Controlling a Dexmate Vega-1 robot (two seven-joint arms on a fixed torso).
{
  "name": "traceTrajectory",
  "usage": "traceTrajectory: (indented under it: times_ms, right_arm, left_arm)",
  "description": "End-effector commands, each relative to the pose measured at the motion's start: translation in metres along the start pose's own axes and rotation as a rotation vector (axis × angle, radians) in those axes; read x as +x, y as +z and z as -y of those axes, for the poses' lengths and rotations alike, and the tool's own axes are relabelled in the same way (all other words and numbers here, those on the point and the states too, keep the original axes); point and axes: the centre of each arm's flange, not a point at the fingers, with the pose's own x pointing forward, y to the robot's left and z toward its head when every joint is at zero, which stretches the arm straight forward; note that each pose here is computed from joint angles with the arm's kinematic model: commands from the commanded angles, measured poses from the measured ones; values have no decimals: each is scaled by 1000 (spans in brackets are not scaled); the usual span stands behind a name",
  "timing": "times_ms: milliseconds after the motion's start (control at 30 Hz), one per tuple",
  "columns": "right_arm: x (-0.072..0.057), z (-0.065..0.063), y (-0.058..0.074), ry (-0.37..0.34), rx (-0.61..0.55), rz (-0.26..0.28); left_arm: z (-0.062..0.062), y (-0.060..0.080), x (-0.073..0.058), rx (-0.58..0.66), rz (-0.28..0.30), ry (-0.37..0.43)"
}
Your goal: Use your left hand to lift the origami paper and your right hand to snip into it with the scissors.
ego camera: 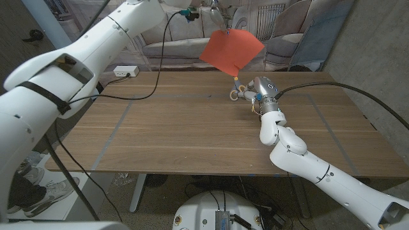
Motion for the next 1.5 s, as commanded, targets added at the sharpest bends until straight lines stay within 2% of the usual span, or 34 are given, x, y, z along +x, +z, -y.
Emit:
traceTrajectory:
  times_ms: [33,300,433,500,533,833,900,1167,1233,1300,1367,1433,1500]
  right_arm:
    - [2,4,2,11,-18,-12]
    - [5,8,2,2,-34,-17]
    - [5,7,-3,5,-33,-44]
    - [5,7,-4,5,-71,-74]
    - [6,6,-8,6,-83,-109]
    - [5,13,-16,8,-82,-139]
    - [4,17,-17,2,-87,-155]
    - [0,29,-24,-39,-90,-208]
    - [-1,31,-23,-48,-103,-215]
    - [-1,33,-23,-49,-90,-209]
    - [-1,33,-22,-48,-104,-218]
    - [-2,33,-22,-52,-106,-216]
    - [-1,33,-22,-47,-101,-214]
  left_arm:
    - [14,-3,3,55,-17,24]
    - [12,-3,1,99,-43,25]
    - [20,-1,2,185,-72,18]
    - [24,-1,3,216,-81,13]
    - [27,-4,4,187,-70,7]
    - [33,-15,-2,129,-53,76]
    - [35,-18,-2,109,-49,55]
    - [48,-30,-3,96,-51,62]
    - [49,-31,-2,95,-59,40]
    - [52,-33,-4,89,-51,68]
    - [52,-35,-2,81,-56,33]
    - [51,-36,-4,88,-58,62]
    - [50,-38,-3,63,-62,25]
